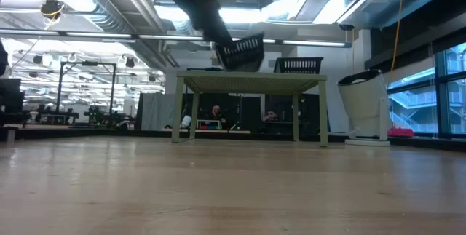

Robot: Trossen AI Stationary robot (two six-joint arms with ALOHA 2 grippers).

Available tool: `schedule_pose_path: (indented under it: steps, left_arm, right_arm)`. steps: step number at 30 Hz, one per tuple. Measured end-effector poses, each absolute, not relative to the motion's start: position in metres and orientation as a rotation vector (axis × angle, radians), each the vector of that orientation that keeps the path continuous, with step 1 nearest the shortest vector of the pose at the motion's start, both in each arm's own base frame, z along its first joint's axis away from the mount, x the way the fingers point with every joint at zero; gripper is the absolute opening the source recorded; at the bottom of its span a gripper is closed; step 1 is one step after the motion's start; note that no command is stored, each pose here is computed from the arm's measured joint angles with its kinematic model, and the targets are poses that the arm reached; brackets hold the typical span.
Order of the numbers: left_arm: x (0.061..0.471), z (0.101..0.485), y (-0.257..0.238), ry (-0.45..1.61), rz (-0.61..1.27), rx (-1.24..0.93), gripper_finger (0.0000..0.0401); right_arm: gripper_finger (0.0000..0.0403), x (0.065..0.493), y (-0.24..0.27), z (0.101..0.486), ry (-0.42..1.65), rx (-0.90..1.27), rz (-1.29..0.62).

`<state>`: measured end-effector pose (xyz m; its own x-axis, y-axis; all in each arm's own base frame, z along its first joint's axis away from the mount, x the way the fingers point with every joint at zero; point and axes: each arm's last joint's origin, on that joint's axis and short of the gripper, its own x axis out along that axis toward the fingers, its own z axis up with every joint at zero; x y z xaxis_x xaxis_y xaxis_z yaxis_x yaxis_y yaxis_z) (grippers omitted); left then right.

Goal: Pick & Place Office Desk Supplies
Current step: Put the top black bin on the shelf

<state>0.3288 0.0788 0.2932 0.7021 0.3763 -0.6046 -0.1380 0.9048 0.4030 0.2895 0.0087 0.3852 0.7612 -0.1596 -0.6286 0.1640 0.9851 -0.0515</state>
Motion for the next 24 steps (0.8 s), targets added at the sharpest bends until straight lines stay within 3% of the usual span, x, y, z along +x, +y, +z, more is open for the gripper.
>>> schedule_pose_path:
  steps: [11,24]
  left_arm:
    - [0.352,0.288,0.092,0.771,0.293,0.359,0.0014]
    - [0.350,0.299,0.092,0.785,0.341,0.387,0.0099]
  right_arm:
    - [0.0192,0.289,0.009,0.385,0.680,0.049,-0.194]
    - [0.0192,0.289,0.009,0.385,0.683,0.059,-0.190]
